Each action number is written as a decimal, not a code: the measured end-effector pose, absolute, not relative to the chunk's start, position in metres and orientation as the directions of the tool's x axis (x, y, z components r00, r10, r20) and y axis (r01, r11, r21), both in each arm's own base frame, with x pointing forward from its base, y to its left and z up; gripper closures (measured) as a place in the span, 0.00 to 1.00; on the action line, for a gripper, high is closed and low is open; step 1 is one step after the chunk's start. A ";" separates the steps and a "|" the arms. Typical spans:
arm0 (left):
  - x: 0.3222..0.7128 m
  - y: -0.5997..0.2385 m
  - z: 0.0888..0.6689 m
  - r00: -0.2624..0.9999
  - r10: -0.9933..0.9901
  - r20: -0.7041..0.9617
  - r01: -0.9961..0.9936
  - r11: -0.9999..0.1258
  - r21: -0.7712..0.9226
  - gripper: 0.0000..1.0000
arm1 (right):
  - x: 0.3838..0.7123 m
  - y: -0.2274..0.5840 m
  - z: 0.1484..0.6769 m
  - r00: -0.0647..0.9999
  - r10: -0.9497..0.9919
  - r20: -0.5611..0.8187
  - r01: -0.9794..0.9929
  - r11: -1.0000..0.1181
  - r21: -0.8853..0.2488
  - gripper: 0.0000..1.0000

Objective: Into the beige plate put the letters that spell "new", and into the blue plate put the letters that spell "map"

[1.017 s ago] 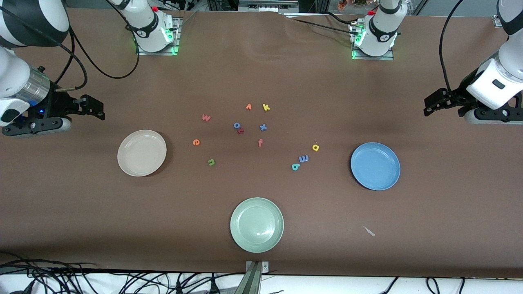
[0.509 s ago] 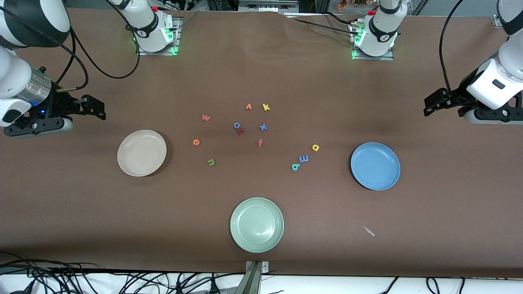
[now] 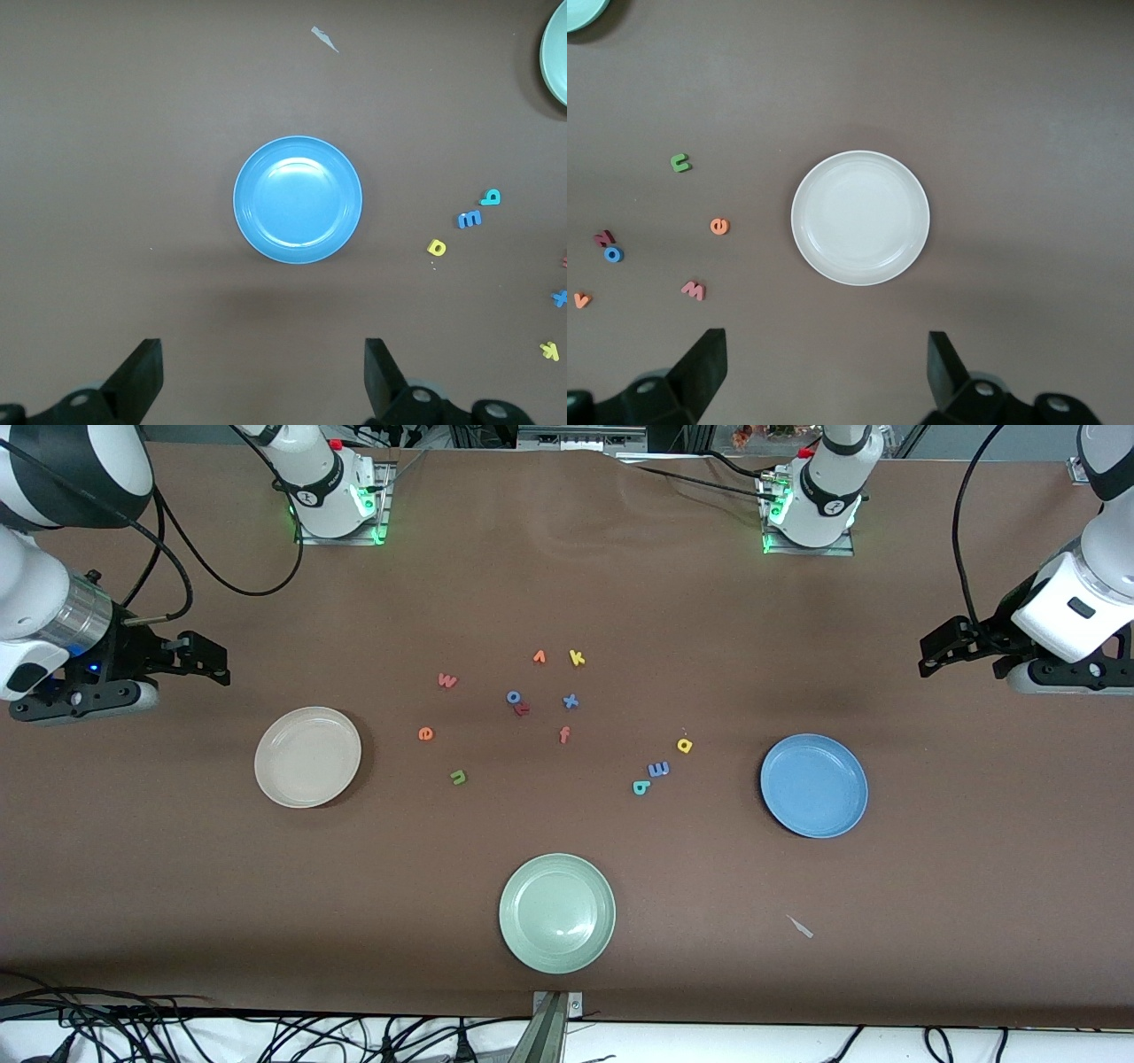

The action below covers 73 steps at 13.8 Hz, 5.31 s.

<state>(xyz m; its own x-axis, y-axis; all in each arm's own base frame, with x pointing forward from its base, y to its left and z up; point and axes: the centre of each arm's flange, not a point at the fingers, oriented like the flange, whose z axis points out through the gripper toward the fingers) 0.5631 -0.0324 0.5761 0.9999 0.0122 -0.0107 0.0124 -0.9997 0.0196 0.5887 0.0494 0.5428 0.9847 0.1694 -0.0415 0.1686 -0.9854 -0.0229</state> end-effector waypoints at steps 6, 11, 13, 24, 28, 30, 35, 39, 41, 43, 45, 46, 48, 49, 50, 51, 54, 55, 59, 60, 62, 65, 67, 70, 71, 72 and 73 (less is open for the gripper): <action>0.563 -0.032 0.576 1.000 0.012 -0.011 0.012 -1.000 0.020 0.00 | 0.589 0.052 0.543 0.984 0.174 -0.042 0.173 -0.985 -0.023 0.00; 0.563 -0.032 0.576 1.000 0.012 -0.011 0.012 -1.000 0.020 0.00 | 0.589 0.052 0.543 0.984 0.174 -0.042 0.173 -0.985 -0.023 0.00; 0.563 -0.032 0.576 1.000 0.012 -0.011 0.012 -1.000 0.020 0.00 | 0.589 0.052 0.543 0.984 0.174 -0.042 0.173 -0.985 -0.023 0.00; 0.563 -0.032 0.576 1.000 0.012 -0.011 0.012 -1.000 0.020 0.00 | 0.589 0.053 0.542 0.984 0.176 -0.042 0.175 -0.984 -0.022 0.00; 0.563 -0.032 0.576 1.000 0.012 -0.011 0.012 -1.000 0.020 0.00 | 0.589 0.053 0.542 0.984 0.176 -0.042 0.175 -0.984 -0.022 0.00; 0.563 -0.032 0.576 1.000 0.012 -0.011 0.012 -1.000 0.020 0.00 | 0.589 0.053 0.542 0.984 0.176 -0.043 0.175 -0.984 -0.022 0.00; 0.563 -0.032 0.576 1.000 0.012 -0.011 0.012 -1.000 0.020 0.00 | 0.589 0.053 0.542 0.984 0.176 -0.043 0.175 -0.984 -0.022 0.00; 0.563 -0.032 0.576 1.000 0.012 -0.011 0.012 -1.000 0.020 0.00 | 0.588 0.053 0.540 0.983 0.176 -0.053 0.175 -0.984 -0.023 0.00; 0.563 -0.032 0.576 1.000 0.012 -0.011 0.012 -1.000 0.020 0.00 | 0.587 0.054 0.536 0.982 0.178 -0.060 0.177 -0.984 -0.024 0.00; 0.563 -0.032 0.576 1.000 0.012 -0.011 0.012 -1.000 0.020 0.00 | 0.587 0.062 0.531 0.979 0.189 -0.071 0.188 -0.982 -0.025 0.00; 0.563 -0.032 0.576 1.000 0.012 -0.011 0.012 -1.000 0.020 0.00 | 0.584 0.072 0.521 0.977 0.193 -0.090 0.191 -0.981 -0.026 0.00; 0.563 -0.032 0.576 1.000 0.012 -0.011 0.012 -1.000 0.020 0.00 | 0.583 0.079 0.515 0.976 0.194 -0.097 0.193 -0.981 -0.025 0.00; 0.563 -0.032 0.576 1.000 0.012 -0.011 0.012 -1.000 0.020 0.00 | 0.580 0.095 0.501 0.977 0.188 -0.100 0.186 -0.982 -0.022 0.00; 0.563 -0.032 0.576 1.000 0.012 -0.011 0.012 -1.000 0.020 0.00 | 0.579 0.104 0.493 0.978 0.182 -0.098 0.181 -0.983 -0.021 0.00; 0.563 -0.032 0.576 1.000 0.012 -0.011 0.012 -1.000 0.020 0.00 | 0.577 0.114 0.484 0.981 0.168 -0.097 0.167 -0.986 -0.019 0.00; 0.563 -0.032 0.576 1.000 0.012 -0.011 0.012 -1.000 0.020 0.00 | 0.574 0.124 0.474 0.984 0.149 -0.096 0.148 -0.989 -0.018 0.00; 0.563 -0.032 0.576 1.000 0.012 -0.011 0.012 -1.000 0.020 0.00 | 0.564 0.157 0.445 0.992 0.104 -0.078 0.103 -0.995 -0.017 0.00; 0.563 -0.032 0.576 1.000 0.012 -0.013 0.012 -1.000 0.019 0.00 | 0.560 0.167 0.434 0.994 0.086 -0.070 0.085 -0.996 -0.018 0.00; 0.561 -0.033 0.575 1.000 0.011 -0.029 0.012 -1.000 0.018 0.00 | 0.527 0.216 0.374 0.999 -0.024 -0.038 -0.026 -0.999 -0.031 0.00; 0.560 -0.035 0.573 0.999 0.006 -0.042 0.006 -1.000 0.018 0.00 | 0.516 0.226 0.356 0.998 -0.049 -0.034 -0.050 -0.998 -0.037 0.00; 0.557 -0.055 0.568 0.997 -0.032 -0.072 -0.030 -0.999 0.018 0.00 | 0.498 0.242 0.323 0.994 -0.104 -0.038 -0.105 -0.993 -0.045 0.00; 0.559 -0.113 0.536 0.982 -0.134 -0.131 -0.132 -0.991 0.024 0.00 | 0.482 0.264 0.285 0.986 -0.156 -0.053 -0.159 -0.986 -0.058 0.00; 0.568 -0.145 0.503 0.970 -0.189 -0.155 -0.185 -0.982 0.037 0.00 | 0.472 0.272 0.261 0.983 -0.175 -0.055 -0.179 -0.981 -0.071 0.00; 0.589 -0.194 0.455 0.955 -0.265 -0.137 -0.256 -0.963 0.081 0.00 | 0.457 0.276 0.229 0.978 -0.198 -0.062 -0.202 -0.976 -0.081 0.00; 0.595 -0.209 0.442 0.950 -0.285 -0.126 -0.274 -0.957 0.098 0.00 | 0.451 0.279 0.222 0.976 -0.205 -0.068 -0.210 -0.975 -0.078 0.00; 0.601 -0.218 0.431 0.948 -0.296 -0.115 -0.284 -0.952 0.112 0.00 | 0.446 0.283 0.219 0.975 -0.211 -0.074 -0.217 -0.974 -0.073 0.00; 0.607 -0.223 0.420 0.947 -0.301 -0.110 -0.288 -0.950 0.121 0.00 | 0.441 0.286 0.217 0.973 -0.215 -0.079 -0.220 -0.973 -0.068 0.00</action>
